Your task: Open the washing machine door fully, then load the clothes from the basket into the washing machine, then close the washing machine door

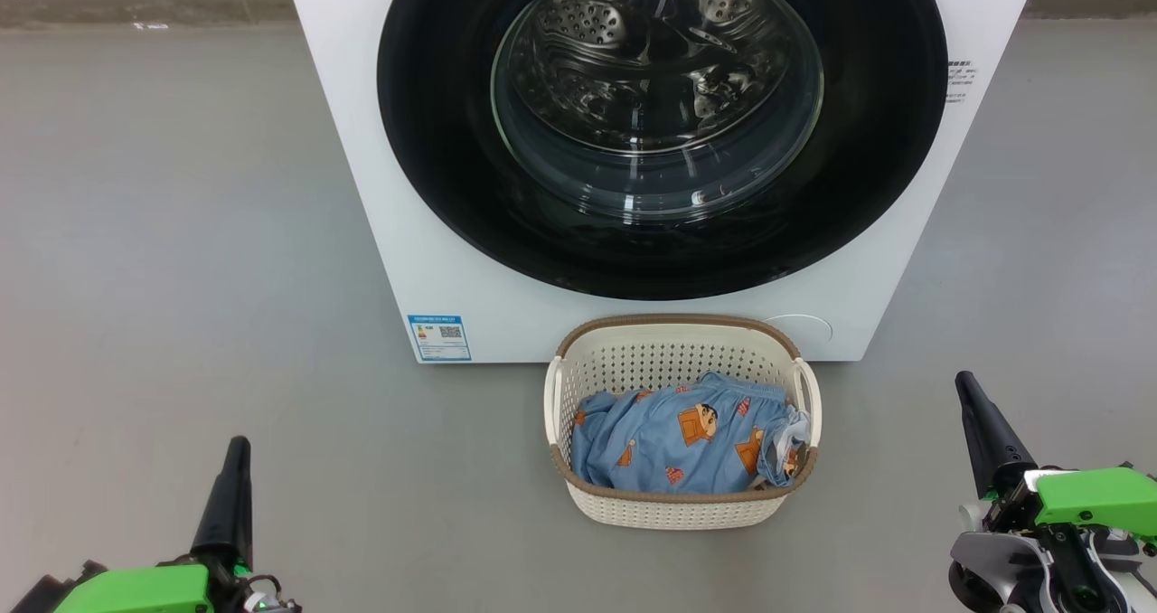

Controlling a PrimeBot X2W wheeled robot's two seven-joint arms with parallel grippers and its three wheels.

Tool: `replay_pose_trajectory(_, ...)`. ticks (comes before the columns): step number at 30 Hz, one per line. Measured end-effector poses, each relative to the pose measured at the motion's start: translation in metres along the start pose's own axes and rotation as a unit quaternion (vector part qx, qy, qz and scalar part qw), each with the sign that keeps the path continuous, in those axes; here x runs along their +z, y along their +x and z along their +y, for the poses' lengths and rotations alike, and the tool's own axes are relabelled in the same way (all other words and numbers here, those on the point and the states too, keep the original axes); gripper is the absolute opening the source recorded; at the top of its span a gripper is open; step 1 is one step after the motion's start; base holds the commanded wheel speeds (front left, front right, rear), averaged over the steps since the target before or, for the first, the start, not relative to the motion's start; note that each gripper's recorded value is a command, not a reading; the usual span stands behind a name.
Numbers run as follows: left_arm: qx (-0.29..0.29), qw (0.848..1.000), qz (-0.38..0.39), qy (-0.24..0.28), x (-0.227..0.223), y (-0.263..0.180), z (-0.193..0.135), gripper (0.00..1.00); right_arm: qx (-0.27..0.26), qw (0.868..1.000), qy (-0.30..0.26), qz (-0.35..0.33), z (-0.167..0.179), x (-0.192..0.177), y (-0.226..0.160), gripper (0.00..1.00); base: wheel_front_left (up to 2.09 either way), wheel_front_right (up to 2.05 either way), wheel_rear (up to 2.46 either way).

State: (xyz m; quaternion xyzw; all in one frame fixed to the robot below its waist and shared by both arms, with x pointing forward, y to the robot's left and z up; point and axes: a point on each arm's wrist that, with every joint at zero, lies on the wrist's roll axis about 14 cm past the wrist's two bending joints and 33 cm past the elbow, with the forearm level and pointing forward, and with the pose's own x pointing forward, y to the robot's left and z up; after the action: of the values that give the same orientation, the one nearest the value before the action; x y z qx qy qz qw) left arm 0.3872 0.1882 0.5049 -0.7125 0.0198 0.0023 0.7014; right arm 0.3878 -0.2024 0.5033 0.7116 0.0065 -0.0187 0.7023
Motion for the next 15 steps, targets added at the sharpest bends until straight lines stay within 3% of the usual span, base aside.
replay_pose_trajectory(13, 0.0, 1.0, 0.0, 0.0, 0.0, 0.0, 0.0, 0.0, 0.0, 1.0, 0.0, 0.0, 0.0, 0.0, 0.0, 0.0, 0.0, 0.0, 0.0)
replay_pose_trajectory(14, 0.002, 1.0, 0.0, 0.0, -0.0003, -0.0002, 0.0015, 1.0, -0.002, 1.0, 0.0, 0.0, -0.0014, -0.0003, -0.0002, 1.0, 0.0, 0.0, 0.0)
replay_pose_trajectory(15, 0.008, 1.0, 0.001, -0.001, -0.0008, -0.0009, 0.0054, 1.0, -0.008, 1.0, 0.002, 0.0, -0.0055, -0.0012, -0.001, 1.0, 0.0, 0.0, 0.0)
